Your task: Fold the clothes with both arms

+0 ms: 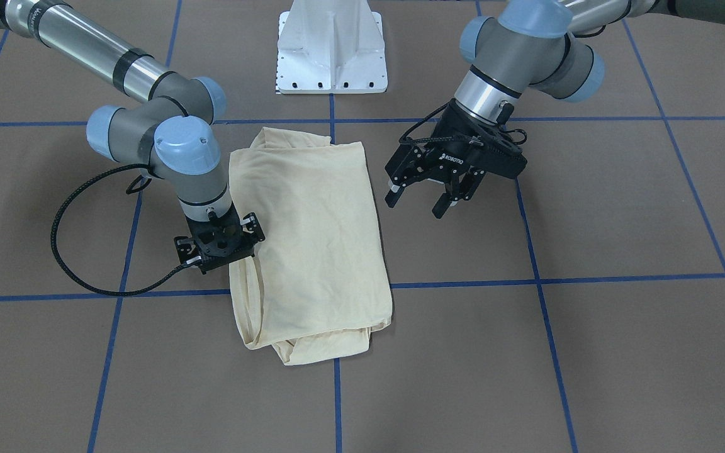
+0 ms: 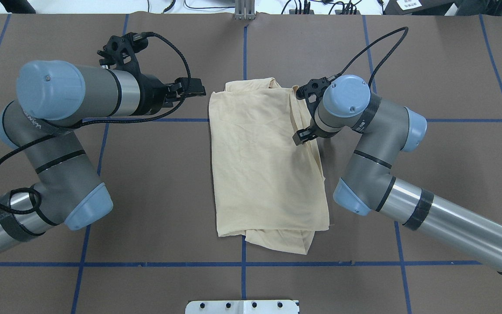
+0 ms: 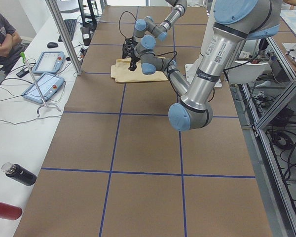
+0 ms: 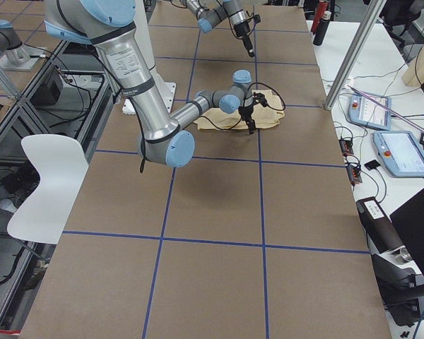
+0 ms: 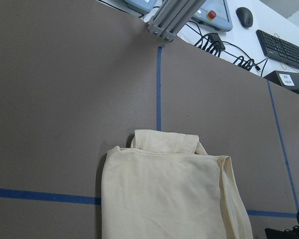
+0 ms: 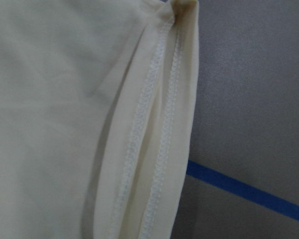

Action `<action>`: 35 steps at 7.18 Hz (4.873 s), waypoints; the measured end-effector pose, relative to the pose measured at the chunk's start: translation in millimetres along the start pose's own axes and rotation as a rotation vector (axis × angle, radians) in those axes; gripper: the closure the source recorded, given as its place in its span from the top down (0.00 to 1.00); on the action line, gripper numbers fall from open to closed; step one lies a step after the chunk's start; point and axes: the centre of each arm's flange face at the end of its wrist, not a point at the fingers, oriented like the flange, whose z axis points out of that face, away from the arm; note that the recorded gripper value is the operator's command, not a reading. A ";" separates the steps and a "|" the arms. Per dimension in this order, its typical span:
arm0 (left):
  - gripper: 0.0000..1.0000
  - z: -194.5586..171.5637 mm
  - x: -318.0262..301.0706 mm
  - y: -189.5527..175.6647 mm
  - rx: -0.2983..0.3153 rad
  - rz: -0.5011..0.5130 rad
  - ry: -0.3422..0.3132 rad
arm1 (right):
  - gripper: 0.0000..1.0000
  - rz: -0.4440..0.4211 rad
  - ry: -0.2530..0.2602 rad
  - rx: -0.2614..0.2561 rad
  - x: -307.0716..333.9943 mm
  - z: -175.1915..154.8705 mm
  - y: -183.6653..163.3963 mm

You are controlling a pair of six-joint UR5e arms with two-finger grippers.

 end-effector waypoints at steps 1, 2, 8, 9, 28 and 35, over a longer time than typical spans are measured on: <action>1.00 0.5 -0.3 0.2 -0.001 0.000 -0.001 | 1.00 0.014 -0.005 -0.006 12.8 -3.3 -4.0; 1.00 0.8 -0.2 0.5 -0.001 0.000 -0.001 | 1.00 0.015 -0.005 -0.014 28.6 -5.1 -6.8; 1.00 10.8 6.0 33.4 -0.057 -0.072 0.006 | 1.00 0.050 -0.106 -0.026 70.4 -68.5 -11.5; 1.00 21.6 10.7 70.2 -0.114 -0.132 0.004 | 1.00 0.083 -0.102 -0.048 69.7 -90.5 -2.2; 0.85 80.8 19.8 273.7 -0.261 -0.407 -0.298 | 1.00 0.318 -0.185 -0.136 65.5 -163.1 41.4; 0.85 81.5 19.2 275.4 -0.262 -0.406 -0.302 | 1.00 0.319 -0.182 -0.138 65.7 -161.1 41.2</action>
